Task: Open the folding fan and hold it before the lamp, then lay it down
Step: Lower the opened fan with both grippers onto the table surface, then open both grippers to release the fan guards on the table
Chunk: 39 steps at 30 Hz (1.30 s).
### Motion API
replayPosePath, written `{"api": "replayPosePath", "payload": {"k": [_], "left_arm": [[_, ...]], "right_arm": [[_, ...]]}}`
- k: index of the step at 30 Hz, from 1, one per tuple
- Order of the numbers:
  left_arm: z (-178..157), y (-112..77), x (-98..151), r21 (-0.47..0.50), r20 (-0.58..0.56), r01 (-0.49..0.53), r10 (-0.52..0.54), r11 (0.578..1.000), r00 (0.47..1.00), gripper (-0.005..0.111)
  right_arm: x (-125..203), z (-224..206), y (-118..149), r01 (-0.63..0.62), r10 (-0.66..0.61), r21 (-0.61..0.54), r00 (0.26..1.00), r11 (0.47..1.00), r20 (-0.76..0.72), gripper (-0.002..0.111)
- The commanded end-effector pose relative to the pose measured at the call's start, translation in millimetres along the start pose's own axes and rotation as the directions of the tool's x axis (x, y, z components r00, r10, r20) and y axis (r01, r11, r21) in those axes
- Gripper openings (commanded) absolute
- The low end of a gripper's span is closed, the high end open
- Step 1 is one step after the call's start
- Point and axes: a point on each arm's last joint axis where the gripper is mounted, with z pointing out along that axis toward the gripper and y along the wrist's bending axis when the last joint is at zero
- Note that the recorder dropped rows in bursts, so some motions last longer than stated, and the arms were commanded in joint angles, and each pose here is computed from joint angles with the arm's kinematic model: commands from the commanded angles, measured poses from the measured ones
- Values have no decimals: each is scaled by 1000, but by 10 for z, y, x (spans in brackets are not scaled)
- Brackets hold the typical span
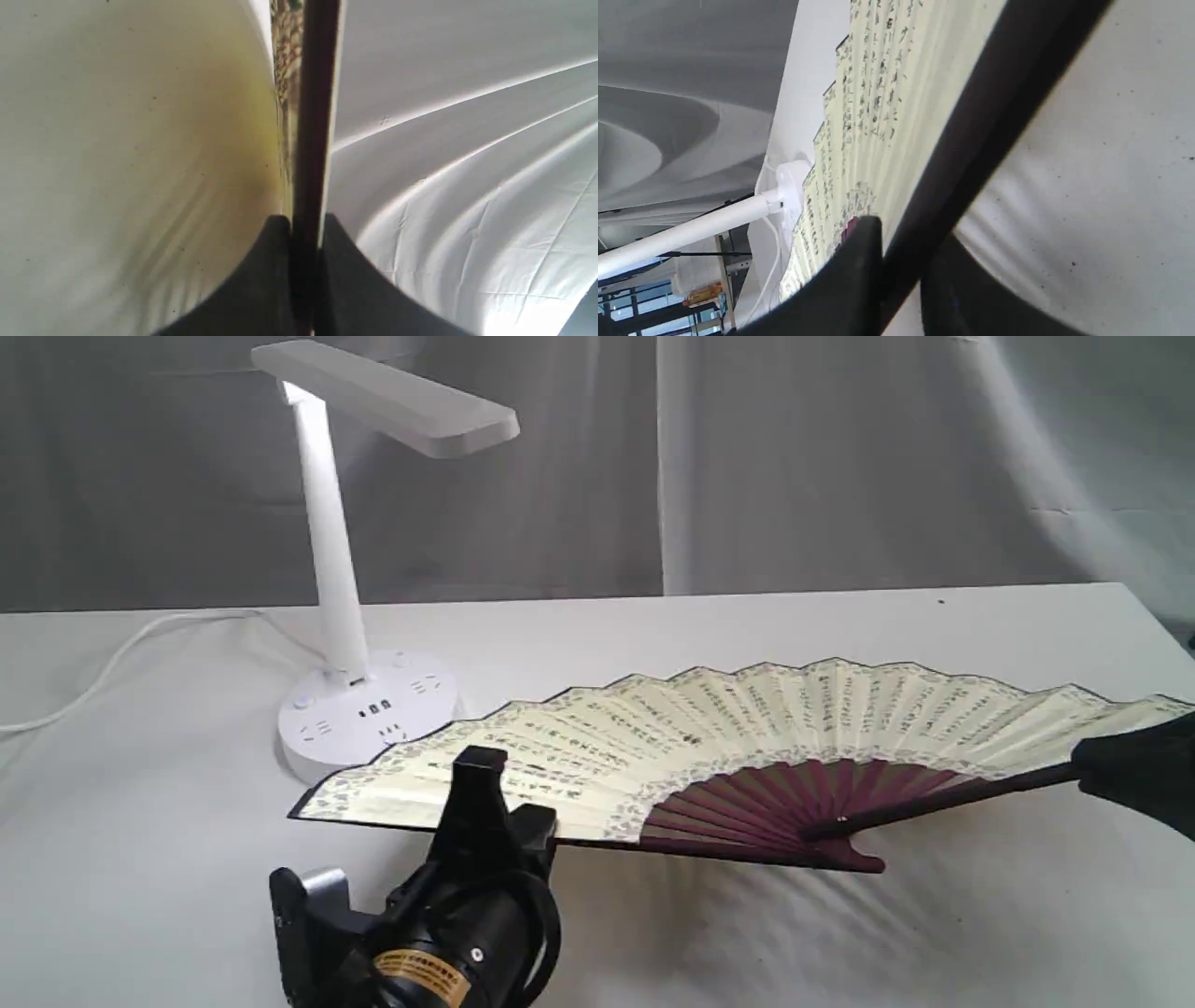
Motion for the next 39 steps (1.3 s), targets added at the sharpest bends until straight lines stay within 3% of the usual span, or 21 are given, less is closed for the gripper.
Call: {"api": "replayPosePath", "payload": {"k": [1,11,19,25,32,39], "left_arm": [[45,-12,-132,45,125,57,-63,997,990,0],[83,33,-95,11,114,68,-69,998,991,5],[105,110,-102,-11,121,36,-34,999,992,24],[105,114,-101,-16,119,36,-34,999,992,34],[103,-6,-71,110,87,-13,3,994,996,51],[96,-22,-58,134,69,-31,22,991,997,53]], "right_arm": [[-156,-91,-177,61,-83,169,988,984,127,0],[-166,-94,-187,59,-85,181,987,982,137,0],[-166,-95,-192,62,-88,187,987,980,137,27],[-156,-80,-227,71,-96,202,989,977,115,31],[-140,6,-363,45,-60,212,996,976,66,32],[-111,75,-459,24,-28,206,999,978,16,64]]}}
